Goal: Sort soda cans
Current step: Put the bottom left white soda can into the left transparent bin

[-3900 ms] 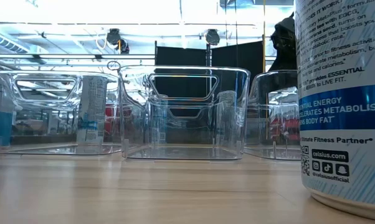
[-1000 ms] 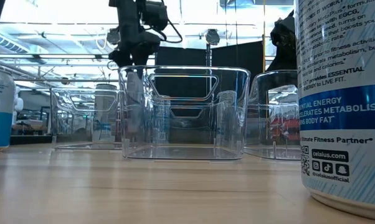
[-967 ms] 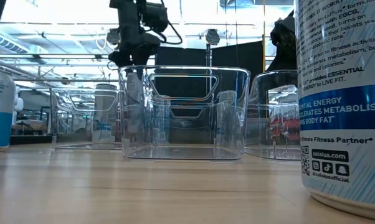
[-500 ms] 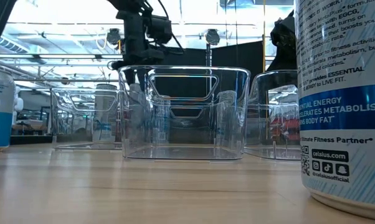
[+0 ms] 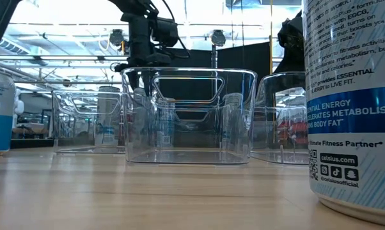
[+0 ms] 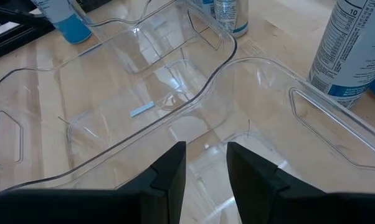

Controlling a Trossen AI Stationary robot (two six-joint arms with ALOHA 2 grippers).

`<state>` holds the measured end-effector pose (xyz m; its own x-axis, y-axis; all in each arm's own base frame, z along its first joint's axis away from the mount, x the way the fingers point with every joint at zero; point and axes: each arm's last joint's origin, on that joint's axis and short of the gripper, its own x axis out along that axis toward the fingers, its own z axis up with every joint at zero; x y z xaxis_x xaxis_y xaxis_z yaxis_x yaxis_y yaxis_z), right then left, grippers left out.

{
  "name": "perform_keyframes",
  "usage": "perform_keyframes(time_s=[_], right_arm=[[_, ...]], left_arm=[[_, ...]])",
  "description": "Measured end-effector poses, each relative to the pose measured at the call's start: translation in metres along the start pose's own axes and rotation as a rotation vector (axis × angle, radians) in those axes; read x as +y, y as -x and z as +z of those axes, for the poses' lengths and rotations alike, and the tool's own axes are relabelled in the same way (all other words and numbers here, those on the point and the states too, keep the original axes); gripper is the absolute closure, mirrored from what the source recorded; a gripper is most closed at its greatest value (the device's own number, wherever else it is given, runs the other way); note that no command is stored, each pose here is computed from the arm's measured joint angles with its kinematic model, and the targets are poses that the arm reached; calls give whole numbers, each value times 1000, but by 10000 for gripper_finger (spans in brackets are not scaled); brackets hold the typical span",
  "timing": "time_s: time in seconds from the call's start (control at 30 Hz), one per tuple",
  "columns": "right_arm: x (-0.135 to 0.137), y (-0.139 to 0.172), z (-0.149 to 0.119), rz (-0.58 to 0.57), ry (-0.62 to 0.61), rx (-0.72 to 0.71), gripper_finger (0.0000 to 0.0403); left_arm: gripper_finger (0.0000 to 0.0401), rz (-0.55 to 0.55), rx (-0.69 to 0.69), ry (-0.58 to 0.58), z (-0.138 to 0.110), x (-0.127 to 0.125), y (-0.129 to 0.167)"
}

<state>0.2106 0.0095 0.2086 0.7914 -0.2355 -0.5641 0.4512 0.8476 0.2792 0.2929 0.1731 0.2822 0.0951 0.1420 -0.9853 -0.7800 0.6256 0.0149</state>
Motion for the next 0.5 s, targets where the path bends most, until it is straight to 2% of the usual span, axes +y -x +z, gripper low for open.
perform_keyframes(time_s=[0.2,0.33,0.5], right_arm=[[0,0,0,0,0,0,296],[0,0,0,0,0,0,296],[0,0,0,0,0,0,296]], left_arm=[[112,11,-4,-7,0,0,-1],[75,56,4,-56,0,2,-4],[32,66,-6,-53,0,2,-3]])
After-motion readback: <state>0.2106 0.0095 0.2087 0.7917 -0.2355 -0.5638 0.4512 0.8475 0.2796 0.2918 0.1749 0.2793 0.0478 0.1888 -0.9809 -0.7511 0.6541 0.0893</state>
